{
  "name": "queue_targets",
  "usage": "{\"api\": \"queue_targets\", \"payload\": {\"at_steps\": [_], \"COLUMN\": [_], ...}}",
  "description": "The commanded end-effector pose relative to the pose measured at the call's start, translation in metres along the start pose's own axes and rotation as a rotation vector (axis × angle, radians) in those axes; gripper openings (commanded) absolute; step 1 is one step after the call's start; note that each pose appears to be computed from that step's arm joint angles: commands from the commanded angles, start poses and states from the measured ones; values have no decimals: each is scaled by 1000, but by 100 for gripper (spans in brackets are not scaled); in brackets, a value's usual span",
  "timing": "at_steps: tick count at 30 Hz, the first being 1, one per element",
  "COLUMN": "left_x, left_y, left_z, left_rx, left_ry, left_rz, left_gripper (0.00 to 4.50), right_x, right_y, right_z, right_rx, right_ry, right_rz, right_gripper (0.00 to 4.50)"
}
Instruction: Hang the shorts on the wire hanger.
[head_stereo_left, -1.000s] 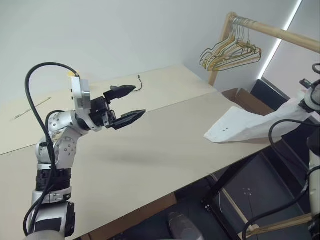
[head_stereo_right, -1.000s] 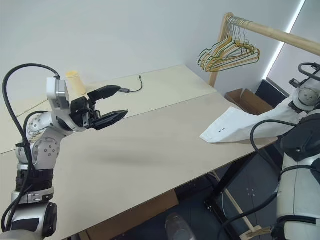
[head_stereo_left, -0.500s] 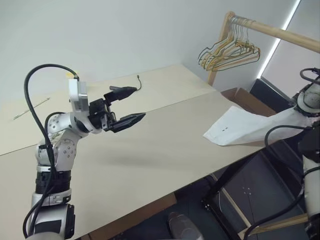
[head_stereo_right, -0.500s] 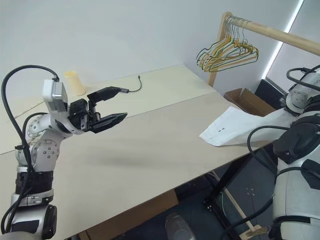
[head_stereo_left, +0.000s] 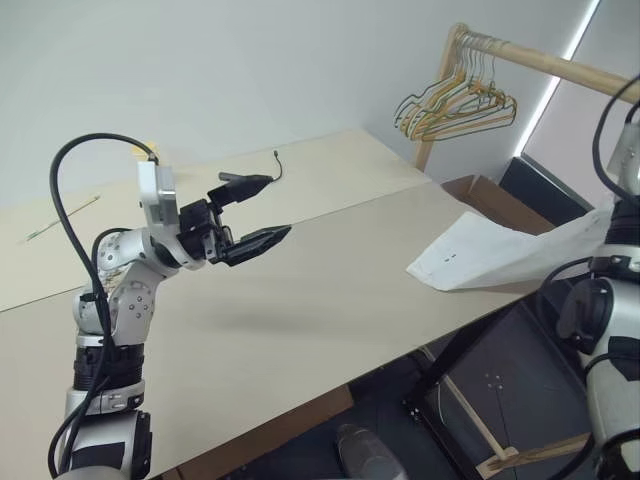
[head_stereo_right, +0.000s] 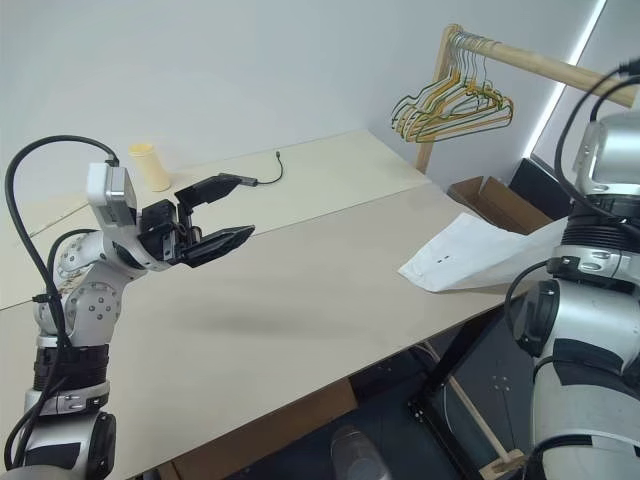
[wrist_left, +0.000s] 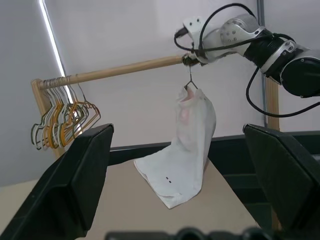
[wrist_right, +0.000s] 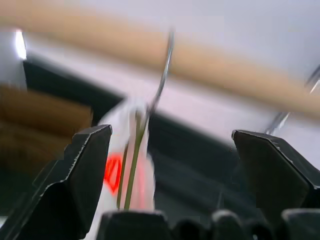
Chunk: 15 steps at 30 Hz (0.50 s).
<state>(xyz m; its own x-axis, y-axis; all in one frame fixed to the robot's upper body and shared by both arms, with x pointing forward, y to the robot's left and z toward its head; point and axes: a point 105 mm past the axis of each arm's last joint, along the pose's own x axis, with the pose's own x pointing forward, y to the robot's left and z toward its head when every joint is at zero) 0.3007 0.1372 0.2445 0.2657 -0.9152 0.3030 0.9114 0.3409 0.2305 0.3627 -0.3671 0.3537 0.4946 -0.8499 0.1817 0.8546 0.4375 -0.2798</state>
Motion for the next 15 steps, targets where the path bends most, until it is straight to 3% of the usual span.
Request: {"api": "queue_targets", "payload": {"at_steps": [1,5,12,15], "left_x": [1,-5,-32,-47], "left_y": [1,4,6,3], "left_z": [14,9,5,-1], "left_rx": [63,75,110,124], "left_ry": [-31,7,110,183], "left_rz": [0,32,135,189], "left_gripper": [450,450,450,450], "right_x": [-28,-61,-143,-179], "right_y": [28,66,140,162], "right_z": [33,34,24,6], "right_rx": [-66,-113,-220,-234], "right_ry": [-266,-372,-589,-582], "right_rz": [135,324,835,1080], "right_gripper": [446,446,446,446]}}
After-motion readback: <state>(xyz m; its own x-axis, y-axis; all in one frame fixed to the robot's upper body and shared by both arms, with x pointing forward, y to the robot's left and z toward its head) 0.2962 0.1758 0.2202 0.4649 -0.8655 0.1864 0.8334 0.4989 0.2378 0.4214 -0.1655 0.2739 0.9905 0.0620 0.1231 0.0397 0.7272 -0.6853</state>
